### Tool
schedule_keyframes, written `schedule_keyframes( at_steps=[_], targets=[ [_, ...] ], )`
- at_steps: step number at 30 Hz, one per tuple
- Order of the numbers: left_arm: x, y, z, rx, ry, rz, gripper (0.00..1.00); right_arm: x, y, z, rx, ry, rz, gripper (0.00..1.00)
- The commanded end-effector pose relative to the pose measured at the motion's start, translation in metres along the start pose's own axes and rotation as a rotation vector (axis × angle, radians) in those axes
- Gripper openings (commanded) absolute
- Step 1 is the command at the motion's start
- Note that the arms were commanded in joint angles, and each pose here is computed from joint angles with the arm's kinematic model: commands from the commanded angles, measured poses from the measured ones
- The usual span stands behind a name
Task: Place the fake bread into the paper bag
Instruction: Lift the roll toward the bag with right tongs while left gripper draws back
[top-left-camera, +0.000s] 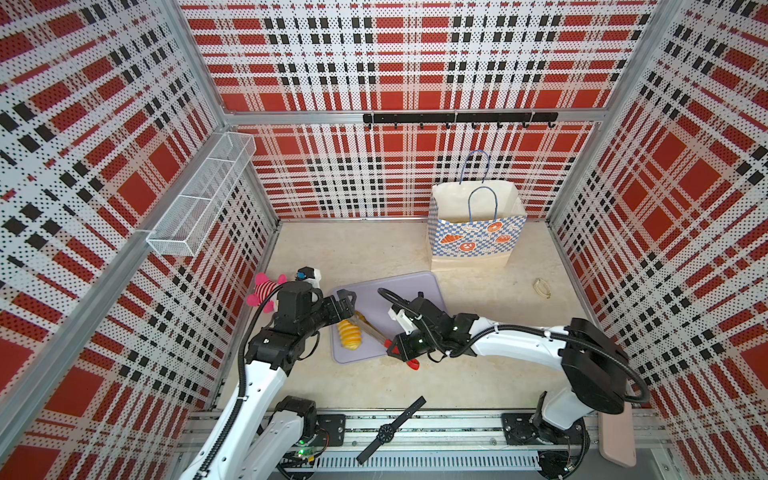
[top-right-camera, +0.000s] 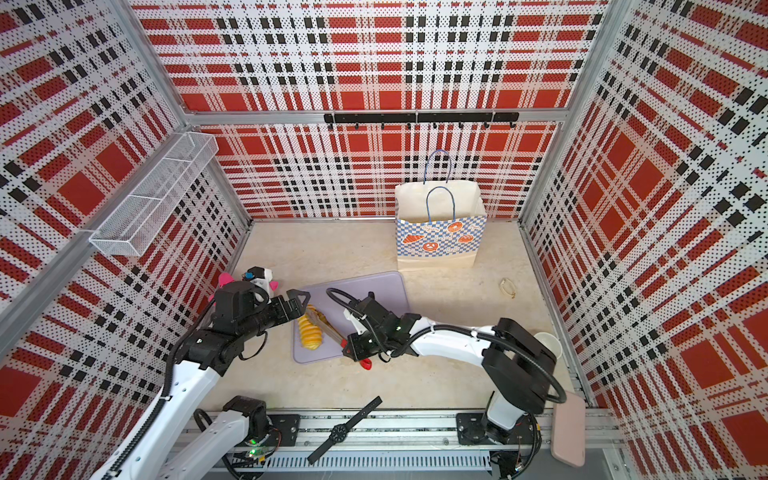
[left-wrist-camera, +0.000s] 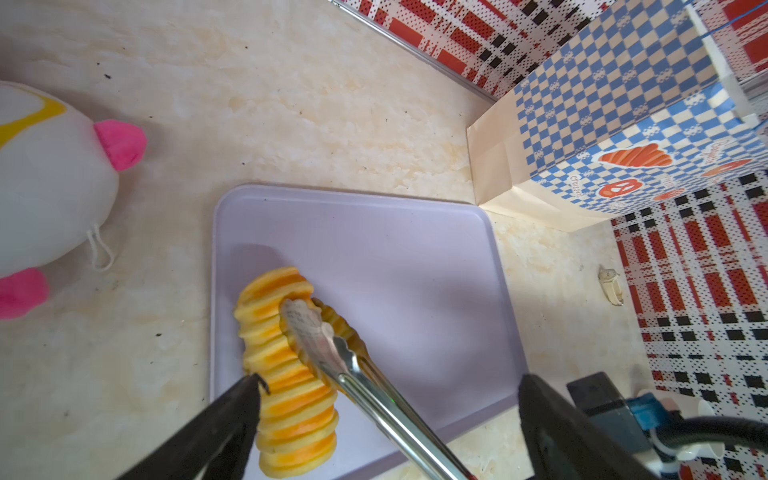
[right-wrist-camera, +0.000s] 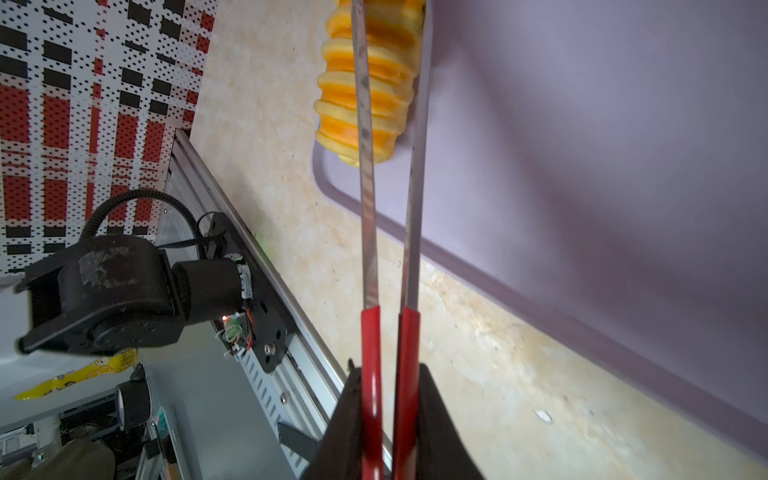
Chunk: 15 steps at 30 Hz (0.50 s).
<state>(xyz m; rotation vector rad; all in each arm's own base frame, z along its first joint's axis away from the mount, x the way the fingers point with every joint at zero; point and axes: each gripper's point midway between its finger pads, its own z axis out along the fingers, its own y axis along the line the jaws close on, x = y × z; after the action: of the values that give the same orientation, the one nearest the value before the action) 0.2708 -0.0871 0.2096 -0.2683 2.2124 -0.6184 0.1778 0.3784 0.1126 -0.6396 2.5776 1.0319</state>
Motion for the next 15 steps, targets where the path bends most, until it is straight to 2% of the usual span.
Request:
schedule_keyframes(
  at_steps=[1,5,8,15],
  targets=[
    [-0.010,-0.019,0.000,0.096,-0.042,-0.007,0.98,-0.047,0.010,-0.049,0.026,-0.255,-0.102,0.16],
    [-0.030,-0.042,-0.008,0.192,-0.153,-0.030,0.98,-0.070,0.014,-0.108,0.068,-0.498,-0.172,0.15],
    [-0.035,-0.070,-0.016,0.285,-0.231,-0.028,0.98,-0.085,0.021,-0.152,0.105,-0.634,-0.227,0.16],
    [-0.040,-0.102,-0.025,0.387,-0.352,-0.035,0.98,-0.106,0.030,-0.238,0.205,-0.885,-0.294,0.15]
  ],
)
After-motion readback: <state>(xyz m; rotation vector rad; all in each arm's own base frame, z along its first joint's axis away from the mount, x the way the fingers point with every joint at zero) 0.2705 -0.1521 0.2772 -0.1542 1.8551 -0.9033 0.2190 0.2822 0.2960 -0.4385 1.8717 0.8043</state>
